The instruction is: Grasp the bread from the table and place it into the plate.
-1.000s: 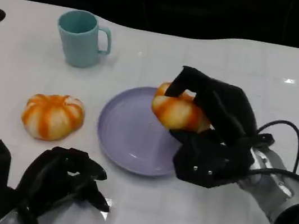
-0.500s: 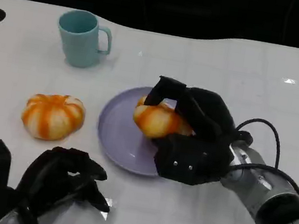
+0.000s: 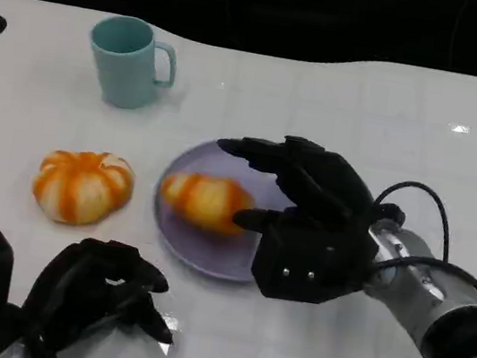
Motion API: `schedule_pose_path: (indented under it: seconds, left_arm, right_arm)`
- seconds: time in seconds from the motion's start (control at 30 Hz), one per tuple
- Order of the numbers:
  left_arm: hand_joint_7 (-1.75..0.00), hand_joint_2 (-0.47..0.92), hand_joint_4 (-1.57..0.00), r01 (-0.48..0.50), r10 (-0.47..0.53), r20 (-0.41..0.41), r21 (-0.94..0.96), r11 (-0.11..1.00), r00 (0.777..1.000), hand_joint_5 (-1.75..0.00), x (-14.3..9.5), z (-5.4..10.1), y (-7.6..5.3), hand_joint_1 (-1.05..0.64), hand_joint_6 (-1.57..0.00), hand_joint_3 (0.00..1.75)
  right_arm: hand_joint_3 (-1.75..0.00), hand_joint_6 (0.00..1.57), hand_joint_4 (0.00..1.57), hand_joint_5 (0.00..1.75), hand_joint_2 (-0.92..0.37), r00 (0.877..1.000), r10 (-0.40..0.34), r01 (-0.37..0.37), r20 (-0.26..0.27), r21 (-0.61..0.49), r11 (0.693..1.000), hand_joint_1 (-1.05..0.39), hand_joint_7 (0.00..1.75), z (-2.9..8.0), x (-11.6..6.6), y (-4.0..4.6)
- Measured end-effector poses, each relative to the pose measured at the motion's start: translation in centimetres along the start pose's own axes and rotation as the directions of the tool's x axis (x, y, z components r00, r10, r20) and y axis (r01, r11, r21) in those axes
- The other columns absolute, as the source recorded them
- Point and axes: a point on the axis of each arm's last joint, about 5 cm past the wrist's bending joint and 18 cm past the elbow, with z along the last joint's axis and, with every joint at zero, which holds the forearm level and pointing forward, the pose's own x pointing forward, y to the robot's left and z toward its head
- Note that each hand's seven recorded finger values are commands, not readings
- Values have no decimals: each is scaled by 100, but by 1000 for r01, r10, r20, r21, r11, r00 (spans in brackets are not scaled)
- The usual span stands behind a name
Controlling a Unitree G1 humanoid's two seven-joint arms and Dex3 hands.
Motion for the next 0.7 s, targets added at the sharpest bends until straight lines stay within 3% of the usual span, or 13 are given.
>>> schedule_pose_path:
  seconds: [0.2, 0.33, 0.37, 0.47, 0.5, 0.57, 0.6, 0.7]
  left_arm:
    - [-20, 78, -155, 3, -3, -1, 4, 1000, 1000, -50, -6, -2, -9, -105, -157, 1]
    - [-20, 78, -155, -3, 3, -1, 3, 1000, 1000, -50, -15, 0, -15, -105, -157, 0]
    - [-20, 78, -155, -4, 4, -1, 3, 1000, 1000, -50, -20, -1, -15, -105, -157, 0]
    - [-21, 77, -156, -4, 4, 0, -2, 1000, 1000, -50, -25, -6, -20, -105, -157, 0]
    - [-21, 77, -157, -5, 5, -1, -4, 1000, 1000, -50, -27, -6, -22, -105, -157, 0]
    - [-21, 78, -156, -6, 6, -1, -6, 1000, 1000, -49, -33, -8, -24, -105, -157, 1]
    - [-21, 78, -157, -7, 7, -1, -5, 1000, 1000, -49, -46, -13, -27, -105, -157, 1]
    - [-23, 78, -157, -6, 6, -2, -3, 1000, 1000, -50, -53, -17, -35, -105, -157, 1]
  right_arm:
    - [-41, 23, 4, 37, -92, 999, 35, -35, 19, -17, 999, -82, 1, -5, -59, -50]
    - [-37, 31, 11, 44, -92, 999, 1, 0, 43, -7, 1000, -77, 5, -28, -172, -59]
    - [-35, 40, 24, 54, -92, 999, -12, 12, 46, 1, 1000, -71, 9, -30, -196, -60]
    - [-33, 58, 42, 84, -92, 993, -96, 91, 64, 85, 992, -61, 16, -14, -309, -83]
    - [-33, 61, 44, 88, -92, 989, -129, 119, 68, 133, 984, -60, 17, -4, -355, -89]
    - [-34, 71, 49, 112, -92, 984, -168, 152, 67, 201, 968, -56, 26, 2, -417, -93]
    - [-35, 68, 49, 126, -92, 974, -221, 194, 46, 337, 921, -55, 42, -7, -545, -89]
    - [-32, 58, 52, 138, -92, 956, -290, 233, 40, 498, 835, -52, 79, 25, -726, -75]
